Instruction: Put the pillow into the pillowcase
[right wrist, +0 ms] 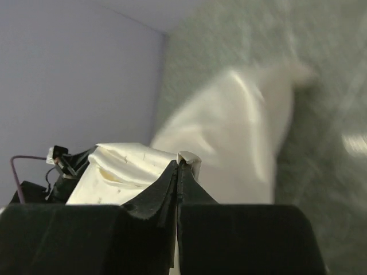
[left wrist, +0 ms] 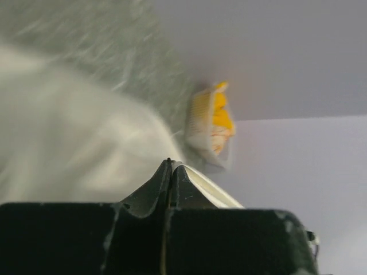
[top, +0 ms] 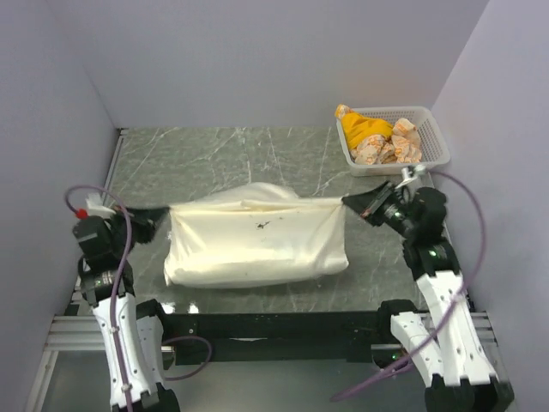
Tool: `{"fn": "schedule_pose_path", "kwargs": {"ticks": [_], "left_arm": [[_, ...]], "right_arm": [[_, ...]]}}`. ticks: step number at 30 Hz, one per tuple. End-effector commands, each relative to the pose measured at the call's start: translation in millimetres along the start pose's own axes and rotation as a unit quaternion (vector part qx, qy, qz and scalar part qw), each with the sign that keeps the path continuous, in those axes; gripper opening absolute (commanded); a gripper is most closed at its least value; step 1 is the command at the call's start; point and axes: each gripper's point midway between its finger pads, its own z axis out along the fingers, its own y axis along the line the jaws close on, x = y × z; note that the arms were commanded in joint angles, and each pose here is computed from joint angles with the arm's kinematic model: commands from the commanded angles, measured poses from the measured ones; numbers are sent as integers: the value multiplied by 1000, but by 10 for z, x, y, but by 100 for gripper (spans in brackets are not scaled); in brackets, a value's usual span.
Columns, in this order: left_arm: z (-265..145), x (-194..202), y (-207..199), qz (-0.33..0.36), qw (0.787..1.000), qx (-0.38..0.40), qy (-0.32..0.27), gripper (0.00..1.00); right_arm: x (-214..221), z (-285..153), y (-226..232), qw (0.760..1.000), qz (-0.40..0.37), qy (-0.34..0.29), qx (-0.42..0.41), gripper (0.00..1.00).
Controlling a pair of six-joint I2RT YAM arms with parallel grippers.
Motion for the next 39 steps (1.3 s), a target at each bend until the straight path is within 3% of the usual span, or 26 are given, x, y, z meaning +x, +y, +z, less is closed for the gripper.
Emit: {"fn": "schedule_pose_path", "kwargs": {"ticks": [1, 4, 5, 7, 9, 10, 12, 13, 15, 16, 20, 25, 27, 30, 32, 33, 35, 37, 39], "left_arm": [[194, -82, 1586, -84, 970, -206, -98, 1], [383, 47, 2057, -124, 961, -233, -84, 1], [458, 41, 2106, -127, 962, -228, -83, 1], [683, -43, 2228, -144, 957, -237, -81, 1], [978, -169, 2035, -140, 964, -215, -66, 1], [1133, -136, 2144, -149, 960, -233, -46, 1], [1508, -344, 1723, -114, 977, -179, -35, 1], [1654, -356, 1769, -111, 975, -191, -24, 1], [1929, -576, 1373, -88, 985, -149, -25, 1], [2039, -610, 1333, -89, 985, -144, -20, 1], [2191, -849, 708, -57, 994, -91, -27, 1], [1737, -623, 613, -50, 991, -125, -23, 1], [1481, -362, 924, -68, 985, -158, -14, 1], [958, -153, 1209, -67, 975, -209, -38, 1], [568, 9, 1328, -67, 969, -234, -49, 1], [390, 44, 1202, -56, 975, -206, -60, 1], [117, 242, 1399, -66, 968, -238, -53, 1], [-125, 284, 1297, -54, 973, -210, -74, 2], [-394, 392, 1475, -57, 961, -260, -79, 4]], "right_arm": [[141, 304, -1223, 985, 18, -19, 171, 0], [251, 669, -1398, 983, 35, 20, 178, 0], [287, 847, -1561, 979, 43, 35, 198, 0], [133, 1154, -1407, 983, 36, 38, 178, 0], [184, 1515, -1535, 978, 42, 69, 192, 0], [-54, 1725, -1307, 984, 31, 58, 168, 0], [-63, 2052, -1408, 980, 33, 80, 178, 0], [-307, 2216, -1166, 985, 20, 69, 157, 0], [-429, 2445, -1177, 985, 19, 72, 156, 0], [-688, 2532, -943, 989, 10, 55, 138, 0], [-1083, 2559, -672, 995, 32, 28, 95, 0], [-937, 2123, -646, 991, 27, 38, 124, 0], [-777, 1917, -741, 990, 35, 39, 133, 0], [-146, 1430, -1226, 980, 54, 73, 176, 0], [0, 1142, -1202, 982, 47, 67, 169, 0], [286, 968, -1454, 976, 60, 85, 193, 0], [395, 692, -1444, 978, 51, 69, 188, 0], [655, 382, -1628, 973, 56, 73, 213, 0], [818, 152, -1825, 966, 57, 73, 241, 0]]}}
